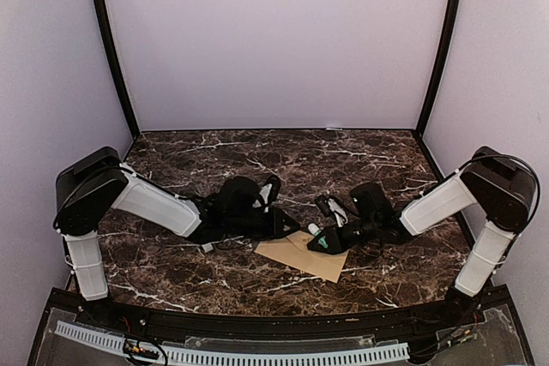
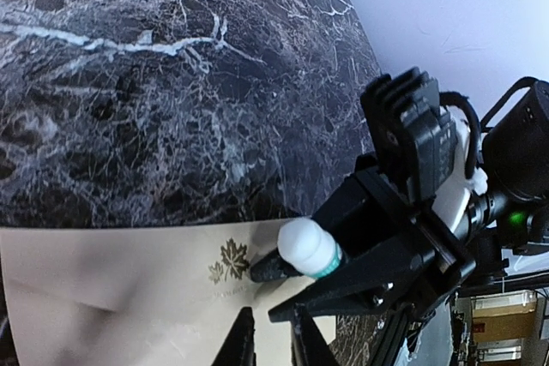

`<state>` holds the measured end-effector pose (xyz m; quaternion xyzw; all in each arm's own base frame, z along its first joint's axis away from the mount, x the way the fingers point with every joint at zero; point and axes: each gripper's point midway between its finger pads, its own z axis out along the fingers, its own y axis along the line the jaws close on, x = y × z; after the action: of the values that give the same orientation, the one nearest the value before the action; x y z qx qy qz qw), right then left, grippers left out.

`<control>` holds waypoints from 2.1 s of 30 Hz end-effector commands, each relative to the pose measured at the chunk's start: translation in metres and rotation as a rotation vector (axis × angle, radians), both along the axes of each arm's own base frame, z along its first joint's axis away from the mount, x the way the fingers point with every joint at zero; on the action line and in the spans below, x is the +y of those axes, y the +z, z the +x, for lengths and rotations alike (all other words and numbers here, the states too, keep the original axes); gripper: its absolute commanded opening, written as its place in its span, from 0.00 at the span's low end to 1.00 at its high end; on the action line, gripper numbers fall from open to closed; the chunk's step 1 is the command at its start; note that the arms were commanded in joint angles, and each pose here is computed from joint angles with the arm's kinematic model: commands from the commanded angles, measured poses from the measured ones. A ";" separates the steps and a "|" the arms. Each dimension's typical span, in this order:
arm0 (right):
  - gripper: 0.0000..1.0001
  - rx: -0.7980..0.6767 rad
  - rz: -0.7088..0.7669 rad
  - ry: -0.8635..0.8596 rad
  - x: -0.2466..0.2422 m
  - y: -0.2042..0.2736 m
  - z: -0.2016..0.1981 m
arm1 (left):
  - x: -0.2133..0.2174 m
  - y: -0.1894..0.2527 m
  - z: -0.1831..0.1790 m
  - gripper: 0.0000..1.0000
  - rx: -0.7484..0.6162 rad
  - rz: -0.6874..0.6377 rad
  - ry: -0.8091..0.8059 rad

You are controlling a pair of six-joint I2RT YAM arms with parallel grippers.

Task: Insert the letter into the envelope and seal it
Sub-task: Seal the envelope flap on the envelope.

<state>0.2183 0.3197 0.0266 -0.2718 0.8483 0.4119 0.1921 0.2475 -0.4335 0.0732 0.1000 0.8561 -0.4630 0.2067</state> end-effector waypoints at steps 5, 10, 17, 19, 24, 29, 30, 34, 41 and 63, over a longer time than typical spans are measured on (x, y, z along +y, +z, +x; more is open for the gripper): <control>0.00 0.033 -0.046 -0.020 -0.007 -0.015 -0.006 | -0.011 -0.032 0.014 0.09 -0.016 0.075 -0.029; 0.00 0.034 -0.035 -0.032 -0.006 -0.013 -0.005 | 0.001 -0.060 0.011 0.04 0.008 0.145 -0.015; 0.00 0.046 0.022 -0.046 0.004 -0.006 0.001 | 0.012 -0.079 0.001 0.00 0.048 0.170 -0.022; 0.00 0.046 0.037 -0.049 0.009 -0.004 0.004 | 0.013 -0.080 -0.001 0.00 0.052 0.168 -0.025; 0.00 0.043 0.058 -0.043 0.021 0.000 0.009 | 0.012 -0.079 -0.003 0.00 0.055 0.160 -0.031; 0.00 0.049 0.064 -0.026 0.032 -0.002 0.008 | 0.009 -0.076 -0.001 0.00 0.053 0.151 -0.032; 0.00 0.052 0.066 -0.022 0.034 -0.002 0.007 | 0.009 -0.076 -0.001 0.00 0.052 0.151 -0.033; 0.00 0.060 0.062 -0.017 0.033 -0.005 0.002 | 0.009 -0.075 0.000 0.00 0.050 0.153 -0.029; 0.00 0.040 0.001 -0.050 0.011 -0.009 -0.006 | 0.011 -0.077 -0.001 0.00 0.055 0.165 -0.029; 0.00 0.046 -0.036 -0.062 0.019 -0.016 -0.002 | 0.008 -0.070 0.000 0.00 0.046 0.159 -0.042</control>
<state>0.2182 0.3502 0.0264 -0.2539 0.8443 0.4308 0.1924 0.2563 -0.4384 0.0217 0.1193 0.8724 -0.4311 0.1969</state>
